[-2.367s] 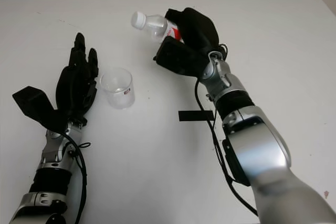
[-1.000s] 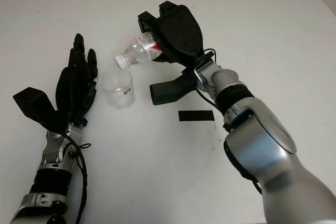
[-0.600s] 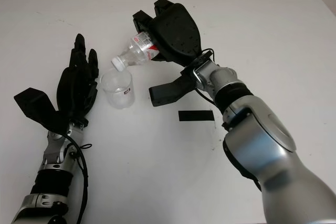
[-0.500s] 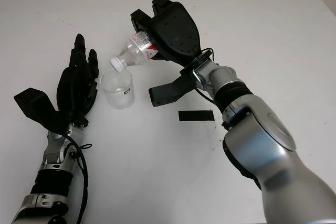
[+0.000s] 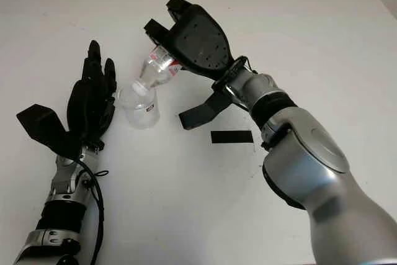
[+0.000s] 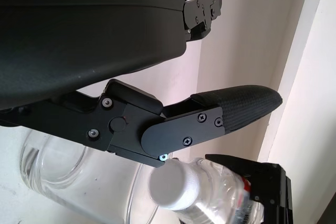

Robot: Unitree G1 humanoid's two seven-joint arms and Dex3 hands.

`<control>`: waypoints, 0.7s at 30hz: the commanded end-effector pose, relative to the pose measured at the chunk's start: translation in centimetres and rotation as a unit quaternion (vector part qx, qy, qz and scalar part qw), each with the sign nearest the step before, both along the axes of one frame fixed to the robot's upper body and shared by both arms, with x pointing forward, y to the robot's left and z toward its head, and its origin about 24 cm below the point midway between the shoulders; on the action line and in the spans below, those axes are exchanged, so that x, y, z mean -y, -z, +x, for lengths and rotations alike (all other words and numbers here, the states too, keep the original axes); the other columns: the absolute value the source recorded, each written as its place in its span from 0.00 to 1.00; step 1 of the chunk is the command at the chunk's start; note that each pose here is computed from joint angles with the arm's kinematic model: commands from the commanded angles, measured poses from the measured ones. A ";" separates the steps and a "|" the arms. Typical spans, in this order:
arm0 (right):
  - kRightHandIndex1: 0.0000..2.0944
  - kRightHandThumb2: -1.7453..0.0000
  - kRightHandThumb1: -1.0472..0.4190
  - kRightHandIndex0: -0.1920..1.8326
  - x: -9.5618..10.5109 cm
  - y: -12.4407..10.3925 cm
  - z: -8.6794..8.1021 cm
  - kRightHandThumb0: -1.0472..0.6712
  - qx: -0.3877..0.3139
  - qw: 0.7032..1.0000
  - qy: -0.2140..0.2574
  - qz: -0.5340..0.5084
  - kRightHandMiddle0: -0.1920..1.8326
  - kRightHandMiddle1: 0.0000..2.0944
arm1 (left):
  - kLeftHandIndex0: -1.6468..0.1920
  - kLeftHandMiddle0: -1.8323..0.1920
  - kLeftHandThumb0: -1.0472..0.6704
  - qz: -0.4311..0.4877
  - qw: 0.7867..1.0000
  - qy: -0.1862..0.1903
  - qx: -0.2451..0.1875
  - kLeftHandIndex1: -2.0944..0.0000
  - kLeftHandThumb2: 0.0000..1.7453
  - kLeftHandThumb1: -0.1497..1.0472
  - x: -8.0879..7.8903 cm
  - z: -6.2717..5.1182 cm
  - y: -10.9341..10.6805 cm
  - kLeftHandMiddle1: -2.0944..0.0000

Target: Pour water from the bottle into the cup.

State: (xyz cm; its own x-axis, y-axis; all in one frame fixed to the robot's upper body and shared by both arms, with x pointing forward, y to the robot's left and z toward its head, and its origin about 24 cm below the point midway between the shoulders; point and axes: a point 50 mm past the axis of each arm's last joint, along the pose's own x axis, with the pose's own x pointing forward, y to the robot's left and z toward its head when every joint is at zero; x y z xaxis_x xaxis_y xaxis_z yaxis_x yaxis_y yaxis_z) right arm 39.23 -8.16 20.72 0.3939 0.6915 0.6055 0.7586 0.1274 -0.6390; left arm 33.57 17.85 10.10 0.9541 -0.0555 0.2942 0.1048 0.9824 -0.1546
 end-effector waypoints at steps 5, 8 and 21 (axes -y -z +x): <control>1.00 0.91 0.02 0.80 0.4 -0.5 0.0 0.42 -0.048 0.995 -0.013 0.092 0.60 1.00 | 1.00 1.00 0.12 0.002 1.000 -0.001 0.003 0.99 0.41 1.00 0.0 -0.1 -0.1 0.98; 1.00 0.75 0.11 0.81 1.0 -0.3 0.0 0.43 -0.077 0.989 -0.015 0.129 0.61 1.00 | 1.00 1.00 0.13 0.004 1.000 0.000 0.005 0.99 0.41 1.00 0.0 -0.1 -0.1 0.98; 1.00 0.67 0.14 0.85 3.9 0.5 0.1 0.46 -0.271 0.884 -0.053 0.376 0.66 1.00 | 1.00 1.00 0.13 0.002 1.000 0.008 0.006 0.99 0.40 1.00 0.2 0.1 -0.3 0.98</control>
